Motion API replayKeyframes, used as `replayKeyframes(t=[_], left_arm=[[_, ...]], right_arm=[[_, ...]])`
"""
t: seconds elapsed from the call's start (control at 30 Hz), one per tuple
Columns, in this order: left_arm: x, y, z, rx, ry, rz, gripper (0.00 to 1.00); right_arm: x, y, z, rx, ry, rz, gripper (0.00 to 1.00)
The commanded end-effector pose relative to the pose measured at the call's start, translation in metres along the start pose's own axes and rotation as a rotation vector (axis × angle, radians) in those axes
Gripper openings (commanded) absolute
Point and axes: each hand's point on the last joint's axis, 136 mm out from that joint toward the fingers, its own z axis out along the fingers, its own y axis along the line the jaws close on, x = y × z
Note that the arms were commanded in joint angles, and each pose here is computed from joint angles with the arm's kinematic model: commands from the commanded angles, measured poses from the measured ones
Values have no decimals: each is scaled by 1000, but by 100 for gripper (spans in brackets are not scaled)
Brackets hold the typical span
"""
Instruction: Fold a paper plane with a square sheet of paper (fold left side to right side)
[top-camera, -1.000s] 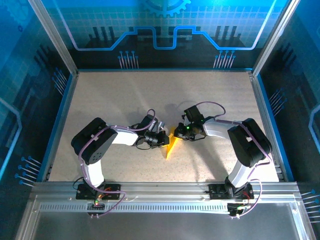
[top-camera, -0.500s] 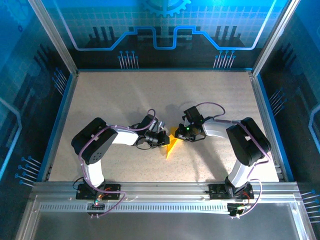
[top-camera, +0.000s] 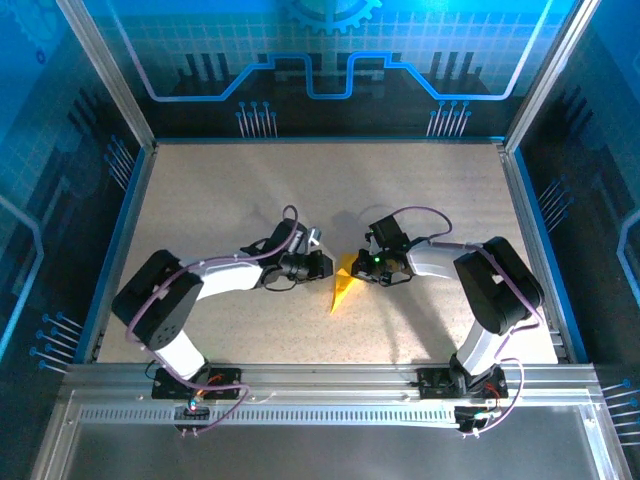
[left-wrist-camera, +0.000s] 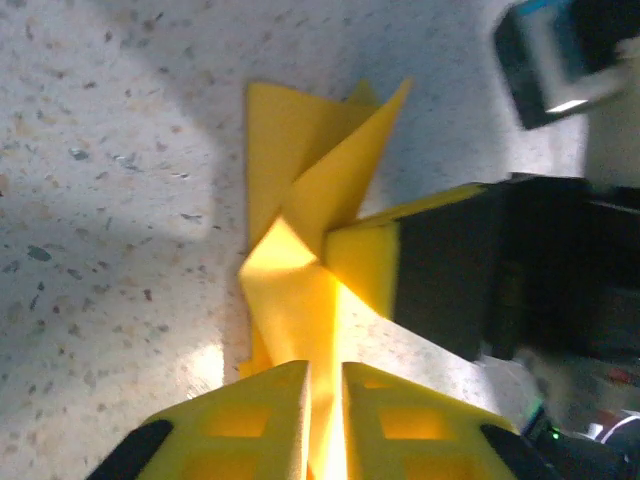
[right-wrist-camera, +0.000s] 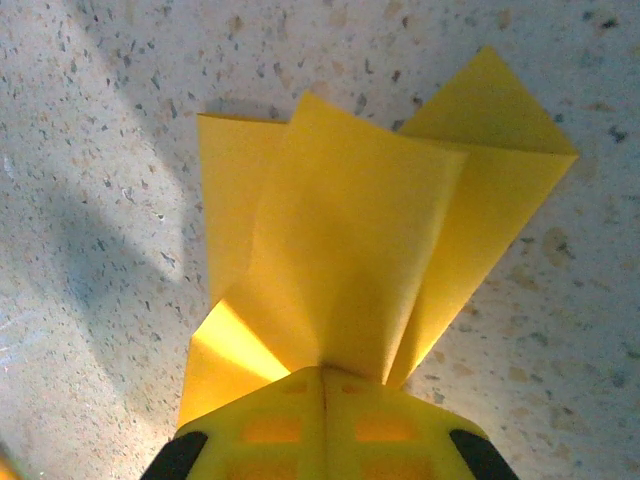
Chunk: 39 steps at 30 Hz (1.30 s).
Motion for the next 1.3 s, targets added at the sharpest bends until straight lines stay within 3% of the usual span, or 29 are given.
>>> replayKeyframes(t=[0.0, 0.17, 0.43, 1.27], left_arm=[[2, -11, -18, -4, 18, 52, 11], [26, -36, -16, 86, 131, 63, 1], [47, -35, 14, 98, 237, 46, 0], [64, 18, 44, -58, 294, 12, 0]], right_arm=[[39, -54, 7, 197, 107, 49, 2], [39, -53, 8, 192, 108, 47, 2], [38, -50, 7, 196, 111, 35, 2], [38, -53, 6, 231, 120, 17, 3]])
